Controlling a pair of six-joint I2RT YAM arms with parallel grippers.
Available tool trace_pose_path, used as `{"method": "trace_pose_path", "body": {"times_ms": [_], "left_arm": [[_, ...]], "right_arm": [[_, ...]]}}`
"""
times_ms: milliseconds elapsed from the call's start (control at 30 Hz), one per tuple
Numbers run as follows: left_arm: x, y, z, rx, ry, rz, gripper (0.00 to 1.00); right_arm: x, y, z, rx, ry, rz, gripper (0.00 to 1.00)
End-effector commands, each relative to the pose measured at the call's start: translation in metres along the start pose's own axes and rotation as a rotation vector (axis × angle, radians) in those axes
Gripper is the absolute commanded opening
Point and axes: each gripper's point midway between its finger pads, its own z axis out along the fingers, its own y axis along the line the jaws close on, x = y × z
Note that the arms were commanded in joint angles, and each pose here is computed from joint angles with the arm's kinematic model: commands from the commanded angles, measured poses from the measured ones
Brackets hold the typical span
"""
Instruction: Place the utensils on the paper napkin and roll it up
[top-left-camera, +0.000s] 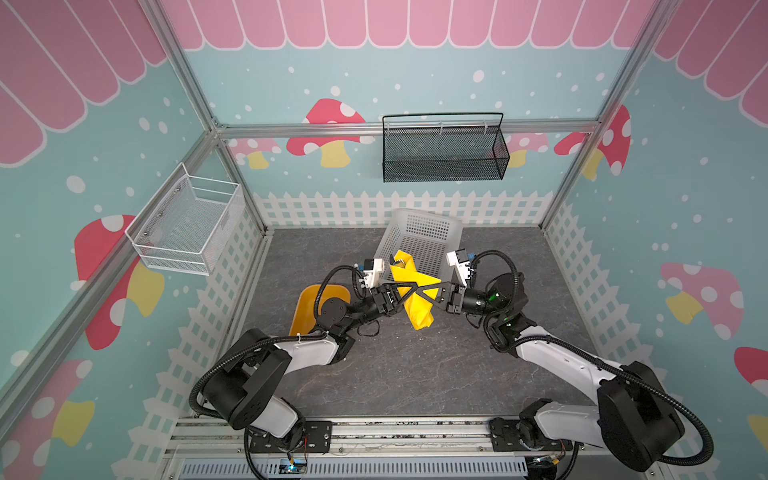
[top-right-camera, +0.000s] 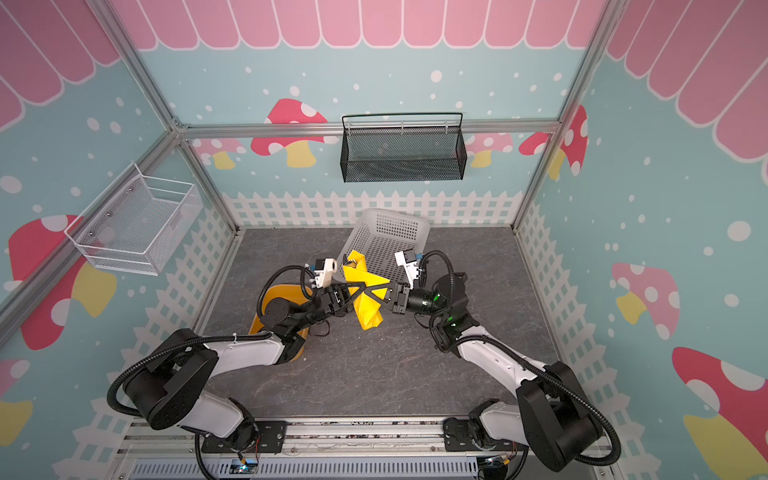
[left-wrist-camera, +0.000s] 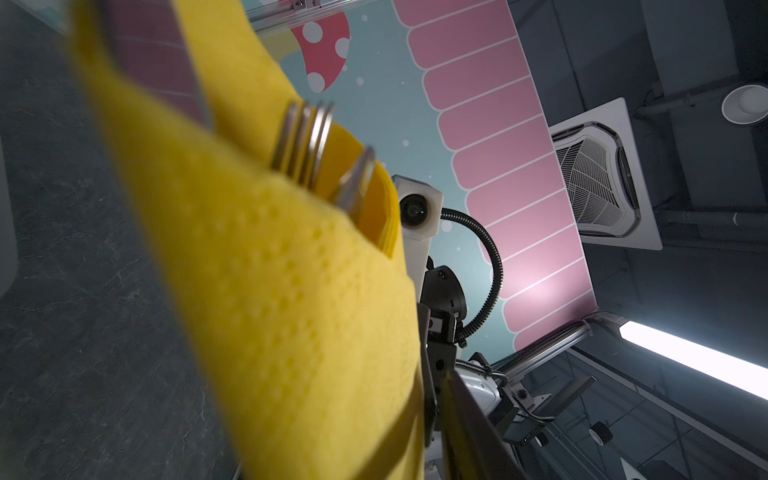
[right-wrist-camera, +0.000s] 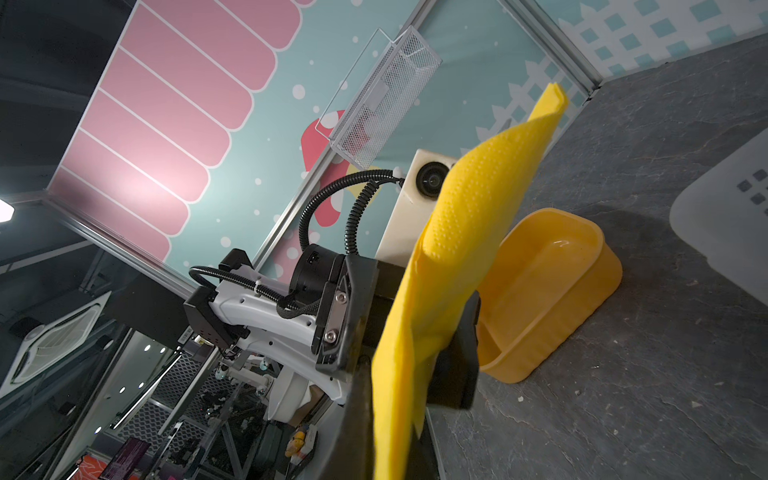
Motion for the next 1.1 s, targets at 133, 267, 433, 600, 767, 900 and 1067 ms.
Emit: {"method": "trace_pose_path", "body": {"times_ms": [133,267,433,600,767,900,1067], "left_arm": [[-0.002,-0.016,-0.004,0.045,-0.024,0.016,0.36],[-0.003,-0.015,-0.005,0.041,-0.034,0.012,0.33],[-0.004,-0.015,-0.004,0.042,-0.037,0.013,0.25],[-0.004,-0.014,-0.005,0.039,-0.042,0.012,0.18],[-0.004,-0.018,-0.004,0.049,-0.032,0.024,0.11],[-0.004,-0.022,-0.004,0.056,-0.035,0.041,0.08],[-0.003,-0.029,-0.005,0.070,-0.032,0.067,0.03]], "right_arm": [[-0.006,0.005,-0.006,0.013,-0.037,-0.041,0.00],[-0.005,0.004,-0.006,0.016,-0.037,-0.038,0.00],[-0.003,0.002,-0.007,0.025,-0.033,-0.030,0.00],[-0.002,0.004,-0.007,0.021,-0.031,-0.035,0.00],[-0.002,0.006,-0.008,0.016,-0.029,-0.040,0.00],[-0.003,0.009,-0.009,0.011,-0.031,-0.046,0.00],[-0.003,0.012,-0.009,0.004,-0.030,-0.053,0.01]]}}
